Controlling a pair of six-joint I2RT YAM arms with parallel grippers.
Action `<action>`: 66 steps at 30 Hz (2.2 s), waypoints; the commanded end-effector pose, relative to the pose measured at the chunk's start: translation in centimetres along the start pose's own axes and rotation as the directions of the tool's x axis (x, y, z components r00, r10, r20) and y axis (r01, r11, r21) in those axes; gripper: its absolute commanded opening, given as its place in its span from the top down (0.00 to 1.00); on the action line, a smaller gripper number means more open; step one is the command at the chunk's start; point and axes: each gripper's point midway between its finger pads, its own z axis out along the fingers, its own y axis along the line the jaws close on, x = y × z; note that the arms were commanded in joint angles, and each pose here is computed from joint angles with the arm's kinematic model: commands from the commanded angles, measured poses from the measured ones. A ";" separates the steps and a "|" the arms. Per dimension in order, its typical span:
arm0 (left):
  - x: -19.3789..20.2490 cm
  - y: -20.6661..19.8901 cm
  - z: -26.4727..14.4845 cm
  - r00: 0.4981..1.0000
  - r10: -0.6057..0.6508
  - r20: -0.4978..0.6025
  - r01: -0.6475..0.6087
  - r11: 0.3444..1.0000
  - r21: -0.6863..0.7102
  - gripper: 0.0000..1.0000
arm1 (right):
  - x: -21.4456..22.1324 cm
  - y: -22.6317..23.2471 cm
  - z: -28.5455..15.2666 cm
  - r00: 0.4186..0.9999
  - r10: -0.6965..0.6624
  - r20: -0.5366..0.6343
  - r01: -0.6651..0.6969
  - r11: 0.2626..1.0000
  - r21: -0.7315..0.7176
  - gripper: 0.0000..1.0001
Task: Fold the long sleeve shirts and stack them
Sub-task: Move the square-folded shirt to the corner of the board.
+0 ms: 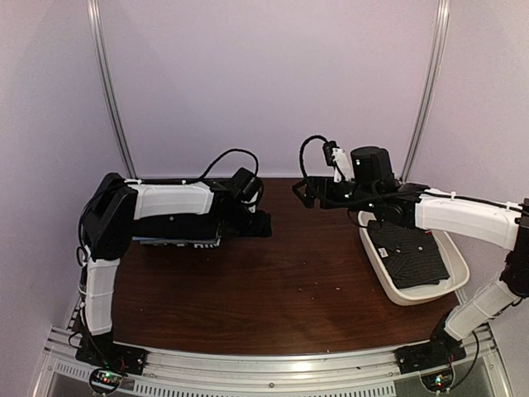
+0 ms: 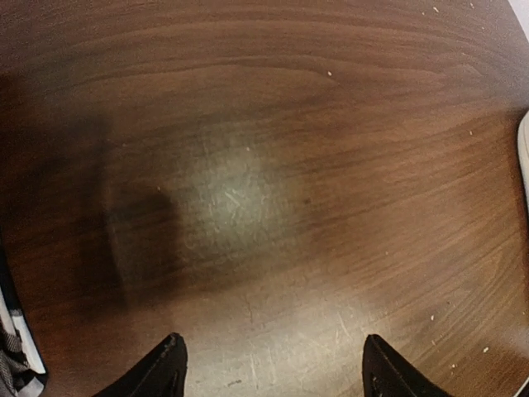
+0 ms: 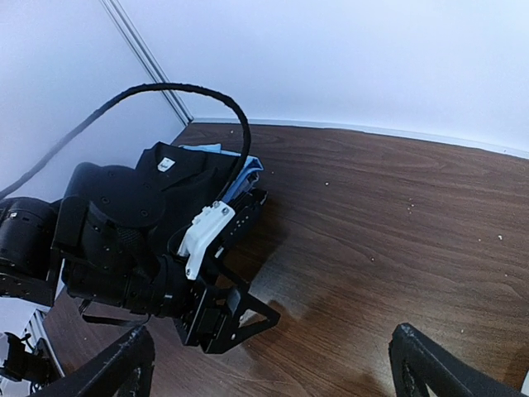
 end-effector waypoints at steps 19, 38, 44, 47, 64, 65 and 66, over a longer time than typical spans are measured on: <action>-1.2 7.2 3.9 1.000 0.007 -0.020 -0.011 0.978 -0.210 0.26 | 0.3 -1.6 -1.6 1.000 0.017 0.021 -0.018 0.999 0.043 0.00; -2.5 17.6 2.1 0.999 -0.018 -0.049 0.003 0.954 -0.300 0.26 | 0.6 -1.9 -1.6 1.000 0.027 0.012 -0.027 0.998 0.048 0.00; -4.5 21.9 1.1 0.999 -0.028 -0.023 0.019 0.947 -0.321 0.26 | 0.9 -1.9 -1.5 1.000 0.027 0.005 -0.027 0.999 0.044 0.00; -5.5 24.0 0.8 0.999 -0.028 -0.015 0.022 0.944 -0.329 0.26 | 1.0 -1.9 -1.6 1.000 0.028 0.001 -0.028 0.999 0.043 0.00; -9.0 23.2 -0.8 0.999 0.025 0.022 -0.020 0.978 -0.209 0.26 | 1.3 -3.1 -2.4 1.000 0.025 0.003 -0.025 0.997 0.078 0.00; -9.2 22.3 -1.0 0.999 0.043 0.027 -0.037 0.980 -0.196 0.26 | 1.3 -3.1 -2.4 1.000 0.025 0.005 -0.025 0.996 0.080 0.00; -9.6 21.4 -1.5 0.997 0.060 0.037 -0.052 0.982 -0.183 0.26 | 1.3 -3.2 -2.5 1.000 0.025 0.007 -0.026 0.996 0.083 0.00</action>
